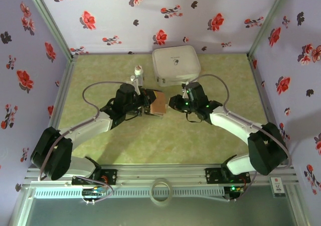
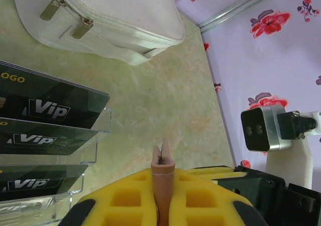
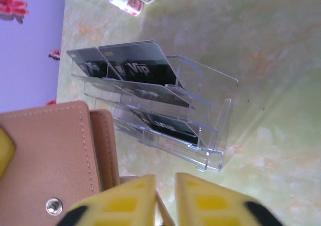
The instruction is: Put the credit cards into the card holder
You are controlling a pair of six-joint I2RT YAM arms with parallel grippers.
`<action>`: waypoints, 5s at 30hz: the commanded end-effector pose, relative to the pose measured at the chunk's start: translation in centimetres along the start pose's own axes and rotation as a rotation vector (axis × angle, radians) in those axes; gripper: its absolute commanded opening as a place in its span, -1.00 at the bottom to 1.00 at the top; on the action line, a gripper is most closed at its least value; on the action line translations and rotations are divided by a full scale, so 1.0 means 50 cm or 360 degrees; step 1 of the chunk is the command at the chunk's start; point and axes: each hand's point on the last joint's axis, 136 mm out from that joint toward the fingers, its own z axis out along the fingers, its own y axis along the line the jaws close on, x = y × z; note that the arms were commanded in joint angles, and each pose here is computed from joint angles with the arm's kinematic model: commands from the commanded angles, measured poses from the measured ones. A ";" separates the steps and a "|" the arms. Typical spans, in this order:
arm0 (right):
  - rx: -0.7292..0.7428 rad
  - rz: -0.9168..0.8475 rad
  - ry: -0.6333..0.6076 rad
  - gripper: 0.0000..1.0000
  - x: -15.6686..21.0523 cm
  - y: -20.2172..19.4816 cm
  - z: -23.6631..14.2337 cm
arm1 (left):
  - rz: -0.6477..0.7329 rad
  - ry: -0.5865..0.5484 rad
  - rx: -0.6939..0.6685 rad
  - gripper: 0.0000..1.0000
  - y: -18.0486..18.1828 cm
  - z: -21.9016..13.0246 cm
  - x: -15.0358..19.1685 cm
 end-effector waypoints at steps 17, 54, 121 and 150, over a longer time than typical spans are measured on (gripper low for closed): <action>-0.0414 -0.0028 0.0050 -1.00 0.024 0.178 -0.057 | -0.0008 0.0021 -0.0086 -0.04 0.101 -0.017 0.071; -0.0215 0.0059 0.0126 -1.00 0.123 0.058 -0.003 | -0.0065 0.0013 -0.0364 0.57 0.287 -0.095 0.179; 0.0212 0.0141 0.0051 -1.00 0.126 -0.188 -0.067 | 0.0235 0.0500 -0.0533 0.67 0.228 0.009 0.218; 0.0177 0.0018 0.0056 -0.36 0.111 -0.142 -0.076 | 0.0150 0.0451 -0.0372 -0.83 0.202 0.018 0.228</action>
